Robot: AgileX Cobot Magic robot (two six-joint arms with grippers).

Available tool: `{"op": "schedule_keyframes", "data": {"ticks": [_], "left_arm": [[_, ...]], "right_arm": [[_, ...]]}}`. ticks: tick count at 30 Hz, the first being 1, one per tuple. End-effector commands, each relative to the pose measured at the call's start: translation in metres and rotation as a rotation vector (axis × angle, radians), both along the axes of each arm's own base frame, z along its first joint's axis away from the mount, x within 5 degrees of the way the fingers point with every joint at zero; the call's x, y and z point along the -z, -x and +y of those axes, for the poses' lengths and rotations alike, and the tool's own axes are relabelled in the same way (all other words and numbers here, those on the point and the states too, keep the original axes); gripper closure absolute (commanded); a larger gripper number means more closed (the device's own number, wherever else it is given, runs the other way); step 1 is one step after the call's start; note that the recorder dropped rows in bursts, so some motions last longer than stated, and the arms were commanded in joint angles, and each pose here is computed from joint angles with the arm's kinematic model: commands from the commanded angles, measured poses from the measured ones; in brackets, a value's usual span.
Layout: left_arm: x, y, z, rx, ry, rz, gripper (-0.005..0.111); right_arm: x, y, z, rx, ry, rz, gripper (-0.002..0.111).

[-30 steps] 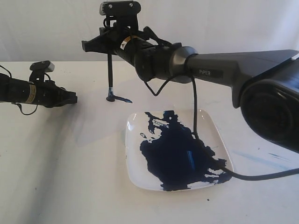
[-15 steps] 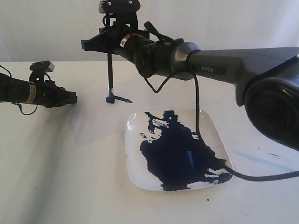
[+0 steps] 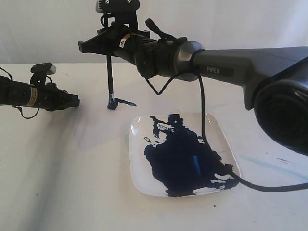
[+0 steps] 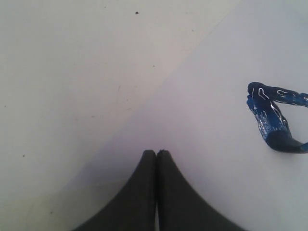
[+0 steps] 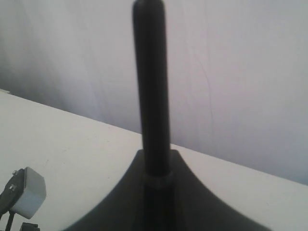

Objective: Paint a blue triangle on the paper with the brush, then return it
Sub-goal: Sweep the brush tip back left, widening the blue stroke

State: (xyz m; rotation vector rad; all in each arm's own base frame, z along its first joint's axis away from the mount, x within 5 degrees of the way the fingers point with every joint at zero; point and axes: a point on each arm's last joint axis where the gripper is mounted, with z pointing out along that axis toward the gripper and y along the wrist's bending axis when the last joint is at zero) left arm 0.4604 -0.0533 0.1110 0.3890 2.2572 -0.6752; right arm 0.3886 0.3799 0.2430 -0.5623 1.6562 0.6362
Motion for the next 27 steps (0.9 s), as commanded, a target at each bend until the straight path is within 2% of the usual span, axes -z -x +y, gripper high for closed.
{"op": "schedule_keyframes", "data": {"ticks": [1, 14, 27], "left_arm": [[-0.004, 0.0, 0.001, -0.004, -0.013, -0.007, 0.107], [-0.004, 0.0, 0.001, -0.004, -0.013, -0.007, 0.107], [-0.004, 0.0, 0.001, -0.004, -0.013, -0.007, 0.107]], "right_arm": [[-0.008, 0.002, -0.001, -0.004, 0.001, 0.003, 0.108], [-0.004, 0.012, 0.008, -0.029, 0.02, 0.049, 0.108], [-0.015, 0.018, 0.007, -0.039, 0.041, 0.072, 0.108]]}}
